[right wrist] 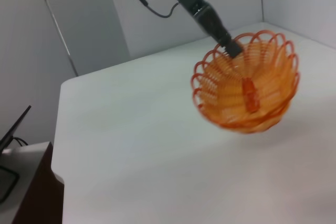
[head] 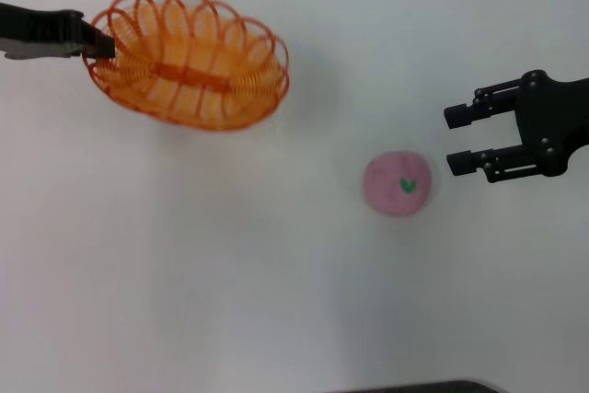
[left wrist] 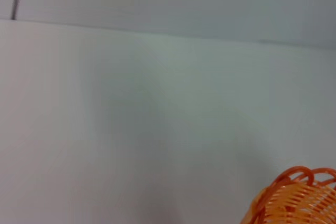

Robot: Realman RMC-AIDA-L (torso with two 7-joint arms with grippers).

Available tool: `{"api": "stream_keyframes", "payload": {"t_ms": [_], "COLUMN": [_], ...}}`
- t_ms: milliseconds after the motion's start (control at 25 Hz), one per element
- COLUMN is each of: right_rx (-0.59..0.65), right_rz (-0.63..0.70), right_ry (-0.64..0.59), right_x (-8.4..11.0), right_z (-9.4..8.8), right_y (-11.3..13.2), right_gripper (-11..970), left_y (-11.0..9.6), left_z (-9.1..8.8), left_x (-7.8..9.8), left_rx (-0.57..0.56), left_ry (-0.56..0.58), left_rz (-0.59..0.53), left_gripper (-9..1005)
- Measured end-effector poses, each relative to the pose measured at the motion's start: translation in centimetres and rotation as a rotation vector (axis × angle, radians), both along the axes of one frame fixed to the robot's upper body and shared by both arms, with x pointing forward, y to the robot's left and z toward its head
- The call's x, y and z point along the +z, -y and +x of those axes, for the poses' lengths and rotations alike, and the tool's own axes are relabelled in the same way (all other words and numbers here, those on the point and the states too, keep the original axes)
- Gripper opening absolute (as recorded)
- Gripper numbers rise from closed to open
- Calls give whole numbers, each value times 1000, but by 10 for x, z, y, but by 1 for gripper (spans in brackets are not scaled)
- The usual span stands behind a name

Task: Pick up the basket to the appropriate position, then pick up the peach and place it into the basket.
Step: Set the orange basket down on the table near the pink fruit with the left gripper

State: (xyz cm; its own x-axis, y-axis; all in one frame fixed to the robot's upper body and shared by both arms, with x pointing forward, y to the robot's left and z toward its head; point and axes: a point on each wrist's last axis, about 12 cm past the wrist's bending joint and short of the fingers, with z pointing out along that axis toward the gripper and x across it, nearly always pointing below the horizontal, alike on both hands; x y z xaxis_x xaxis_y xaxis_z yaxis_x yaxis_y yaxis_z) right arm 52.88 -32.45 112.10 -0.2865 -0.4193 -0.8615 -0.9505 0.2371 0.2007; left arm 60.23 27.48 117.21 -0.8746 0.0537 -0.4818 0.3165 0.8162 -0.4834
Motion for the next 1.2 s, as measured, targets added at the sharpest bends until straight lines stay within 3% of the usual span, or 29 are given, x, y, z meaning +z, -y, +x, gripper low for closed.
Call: {"api": "stream_keyframes", "payload": {"t_ms": [440, 600, 1200], "right_rx": [30, 41, 39], "right_rz": [-22, -26, -23], "right_ry": [99, 118, 118], "right_x": [1, 1, -2], "right_z": [1, 0, -4], "right_y": [6, 7, 8], "right_gripper": [644, 643, 644], "left_y": [0, 7, 19], "left_z": [-3, -3, -9], "left_x": [-32, -44, -61], "left_rx": [261, 292, 277], "left_ry": [-80, -104, -151], "left_rz": [-99, -81, -51], "left_gripper": [64, 66, 72]}}
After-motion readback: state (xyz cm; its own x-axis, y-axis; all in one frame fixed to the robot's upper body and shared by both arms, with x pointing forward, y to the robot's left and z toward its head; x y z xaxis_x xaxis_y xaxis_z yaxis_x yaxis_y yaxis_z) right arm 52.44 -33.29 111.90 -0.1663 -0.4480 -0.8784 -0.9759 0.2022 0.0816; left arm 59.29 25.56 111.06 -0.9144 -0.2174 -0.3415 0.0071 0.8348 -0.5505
